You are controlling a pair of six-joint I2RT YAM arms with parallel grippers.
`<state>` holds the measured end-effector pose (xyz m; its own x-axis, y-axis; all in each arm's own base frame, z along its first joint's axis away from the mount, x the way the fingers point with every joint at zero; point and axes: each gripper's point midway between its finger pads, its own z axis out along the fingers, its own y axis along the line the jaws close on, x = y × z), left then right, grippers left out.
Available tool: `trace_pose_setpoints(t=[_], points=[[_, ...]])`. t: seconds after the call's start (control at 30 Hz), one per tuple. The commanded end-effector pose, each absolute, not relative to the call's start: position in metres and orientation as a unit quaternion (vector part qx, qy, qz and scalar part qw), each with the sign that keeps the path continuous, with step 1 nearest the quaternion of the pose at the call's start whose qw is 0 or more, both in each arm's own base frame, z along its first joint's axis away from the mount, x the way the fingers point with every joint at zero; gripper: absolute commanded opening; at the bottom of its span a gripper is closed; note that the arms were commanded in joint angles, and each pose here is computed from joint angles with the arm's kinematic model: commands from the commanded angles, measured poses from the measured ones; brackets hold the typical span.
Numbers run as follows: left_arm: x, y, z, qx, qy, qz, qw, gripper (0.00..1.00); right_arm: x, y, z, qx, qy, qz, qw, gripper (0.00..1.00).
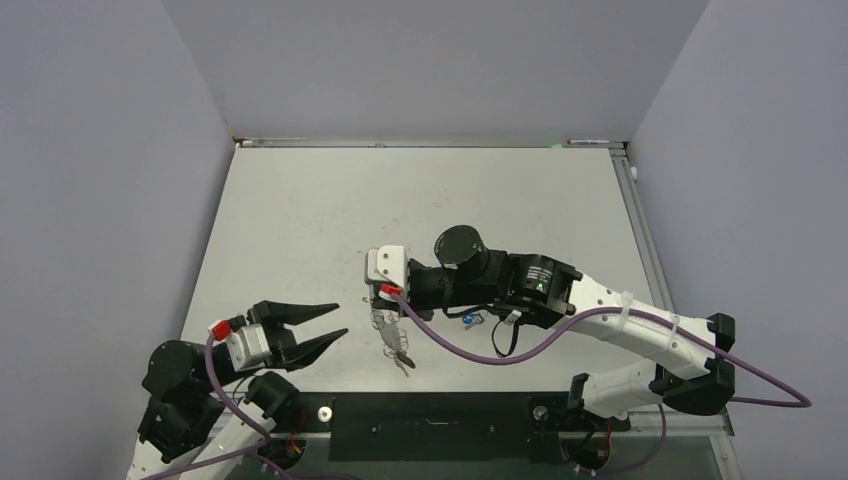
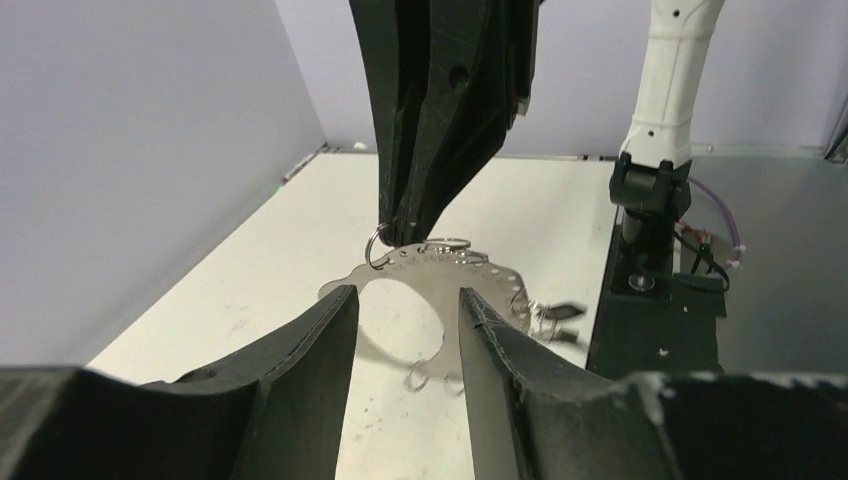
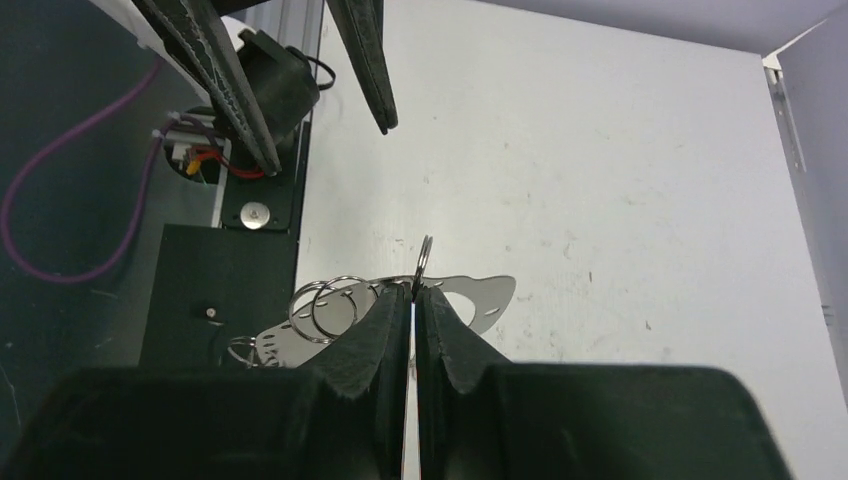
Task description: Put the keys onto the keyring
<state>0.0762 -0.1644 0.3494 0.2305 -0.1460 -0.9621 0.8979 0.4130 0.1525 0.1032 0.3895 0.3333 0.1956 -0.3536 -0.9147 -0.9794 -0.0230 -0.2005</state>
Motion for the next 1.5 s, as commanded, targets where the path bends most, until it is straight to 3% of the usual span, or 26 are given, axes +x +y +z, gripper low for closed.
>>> trace_pose_setpoints(t=[0.0,0.37,0.77,1.47], points=[[0.080,-0.172,0.331,0.441,0.515,-0.358,0.643,0.39,0.109,0.373,0.326,-0.666,0.546,0.281,0.423,0.05],[0.095,-0.202,0.327,0.482,0.526,-0.390,0.582,0.37,0.103,0.359,0.315,-0.694,0.558,0.247,0.382,0.05],[0.095,-0.224,0.319,0.504,0.494,-0.430,0.564,0.28,0.090,0.359,0.320,-0.704,0.544,0.256,0.378,0.05],[0.090,-0.241,0.299,0.524,0.493,-0.460,0.520,0.22,0.090,0.360,0.324,-0.703,0.540,0.247,0.391,0.05]])
